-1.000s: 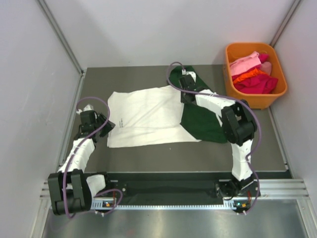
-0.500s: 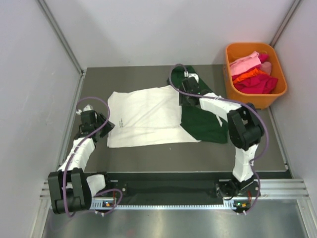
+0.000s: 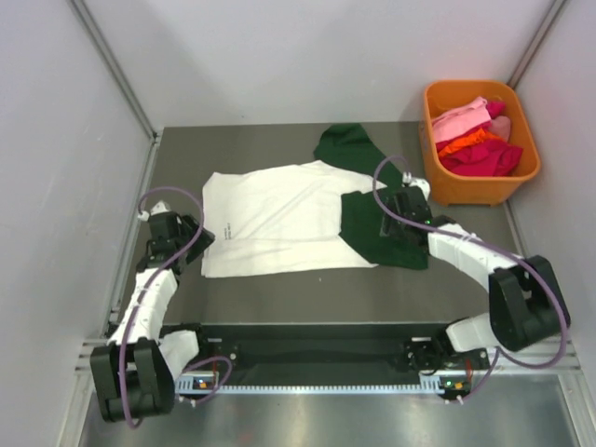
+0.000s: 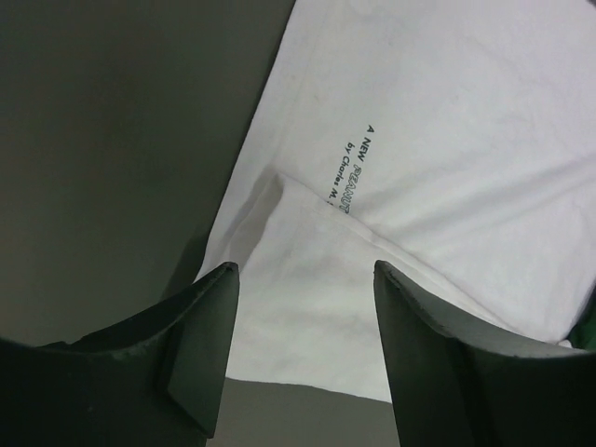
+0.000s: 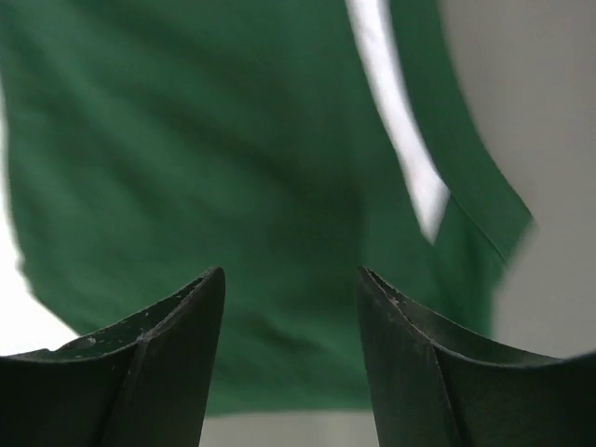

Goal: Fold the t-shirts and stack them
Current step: Fold the tshirt

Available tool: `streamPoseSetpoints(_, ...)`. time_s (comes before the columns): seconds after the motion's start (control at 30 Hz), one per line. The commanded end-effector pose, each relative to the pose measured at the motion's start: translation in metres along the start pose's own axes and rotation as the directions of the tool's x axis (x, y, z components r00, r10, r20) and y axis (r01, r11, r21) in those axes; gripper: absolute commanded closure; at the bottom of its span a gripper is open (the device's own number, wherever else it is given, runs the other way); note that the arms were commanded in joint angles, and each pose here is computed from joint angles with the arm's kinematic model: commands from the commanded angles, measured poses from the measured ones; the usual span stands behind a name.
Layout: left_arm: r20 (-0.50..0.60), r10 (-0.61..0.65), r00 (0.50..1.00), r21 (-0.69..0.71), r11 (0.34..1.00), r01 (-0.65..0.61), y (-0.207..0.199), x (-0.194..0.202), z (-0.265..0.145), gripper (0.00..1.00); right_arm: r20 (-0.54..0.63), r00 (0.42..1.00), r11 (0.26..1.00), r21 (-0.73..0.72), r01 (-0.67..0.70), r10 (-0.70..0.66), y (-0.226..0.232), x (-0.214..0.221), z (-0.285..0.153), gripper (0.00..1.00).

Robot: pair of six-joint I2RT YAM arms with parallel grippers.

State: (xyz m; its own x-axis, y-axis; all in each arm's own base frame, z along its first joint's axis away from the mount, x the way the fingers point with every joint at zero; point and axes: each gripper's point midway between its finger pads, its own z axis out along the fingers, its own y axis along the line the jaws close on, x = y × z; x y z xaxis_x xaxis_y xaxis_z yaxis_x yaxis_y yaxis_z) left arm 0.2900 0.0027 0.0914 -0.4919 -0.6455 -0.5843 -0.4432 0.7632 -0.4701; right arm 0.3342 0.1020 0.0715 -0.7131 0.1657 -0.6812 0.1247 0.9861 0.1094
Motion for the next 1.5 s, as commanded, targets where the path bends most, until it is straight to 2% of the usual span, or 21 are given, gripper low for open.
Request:
streamPoseSetpoints(0.0, 0.052, -0.026, 0.998, -0.043, 0.999, 0.028, 0.01, -0.002, -0.017, 0.35, 0.081, 0.989, 0.992, 0.008, -0.124, 0.123, -0.025, -0.005, -0.024, 0.41)
streamPoseSetpoints(0.03, 0.049, -0.036, 0.998, -0.045, 0.998, 0.038, 0.011, 0.001, -0.02, 0.35, 0.063, 0.989, 0.991, 0.016, -0.136, 0.134, -0.034, 0.013, -0.024, 0.41)
streamPoseSetpoints(0.13, 0.098, -0.059, 0.993, -0.044, 0.997, 0.063, 0.013, -0.004, -0.025, 0.39, 0.086, 0.977, 0.98, -0.002, -0.197, 0.197, -0.046, 0.026, -0.032, 0.43)
streamPoseSetpoints(0.33, 0.052, -0.108, 0.993, -0.061, 0.992, 0.112, 0.016, 0.007, -0.02, 0.46, 0.086, 0.962, 0.966, 0.006, -0.259, 0.257, -0.056, 0.037, -0.035, 0.46)
streamPoseSetpoints(0.53, -0.014, -0.155, 0.988, -0.125, 0.98, 0.153, 0.025, 0.021, -0.007, 0.48, 0.018, 0.949, 0.947, 0.061, -0.316, 0.315, -0.063, 0.043, -0.019, 0.5)
streamPoseSetpoints(0.57, -0.03, -0.163, 0.986, -0.14, 0.977, 0.158, 0.028, 0.025, -0.005, 0.5, -0.011, 0.934, 0.927, 0.131, -0.353, 0.357, -0.073, 0.052, -0.011, 0.53)
streamPoseSetpoints(0.77, -0.02, -0.173, 0.985, -0.171, 0.971, 0.167, 0.034, 0.026, -0.005, 0.51, -0.093, 0.905, 0.901, 0.177, -0.395, 0.415, -0.076, 0.071, 0.003, 0.63)
streamPoseSetpoints(0.83, -0.019, -0.196, 0.98, -0.2, 0.962, 0.188, 0.039, 0.029, -0.007, 0.53, -0.099, 0.898, 0.894, 0.192, -0.405, 0.428, -0.078, 0.072, 0.004, 0.73)
streamPoseSetpoints(0.9, -0.027, -0.208, 0.978, -0.21, 0.957, 0.198, 0.041, 0.033, -0.006, 0.55, -0.092, 0.894, 0.888, 0.202, -0.414, 0.438, -0.079, 0.073, 0.002, 0.74)
streamPoseSetpoints(1.0, -0.062, -0.218, 0.974, -0.204, 0.958, 0.202, 0.041, 0.042, -0.005, 0.56, -0.076, 0.891, 0.882, 0.203, -0.425, 0.447, -0.08, 0.071, 0.002, 0.81)
streamPoseSetpoints(1.17, -0.095, -0.232, 0.968, -0.22, 0.953, 0.207, 0.048, 0.056, 0.0, 0.49, -0.078, 0.894, 0.885, 0.203, -0.42, 0.442, -0.08, 0.069, 0.003, 0.93)
streamPoseSetpoints(1.2, -0.094, -0.233, 0.968, -0.221, 0.953, 0.208, 0.048, 0.056, 0.002, 0.48, -0.076, 0.895, 0.887, 0.195, -0.42, 0.44, -0.078, 0.068, 0.003, 1.0)
streamPoseSetpoints(1.43, -0.189, -0.21, 0.959, -0.208, 0.963, 0.17, 0.045, 0.069, 0.017, 0.46, -0.077, 0.895, 0.891, 0.163, -0.424, 0.44, -0.072, 0.062, 0.003, 1.0)
streamPoseSetpoints(1.47, -0.235, -0.21, 0.949, -0.191, 0.967, 0.167, 0.042, 0.077, 0.02, 0.47, -0.075, 0.894, 0.89, 0.163, -0.427, 0.443, -0.073, 0.061, 0.003, 1.0)
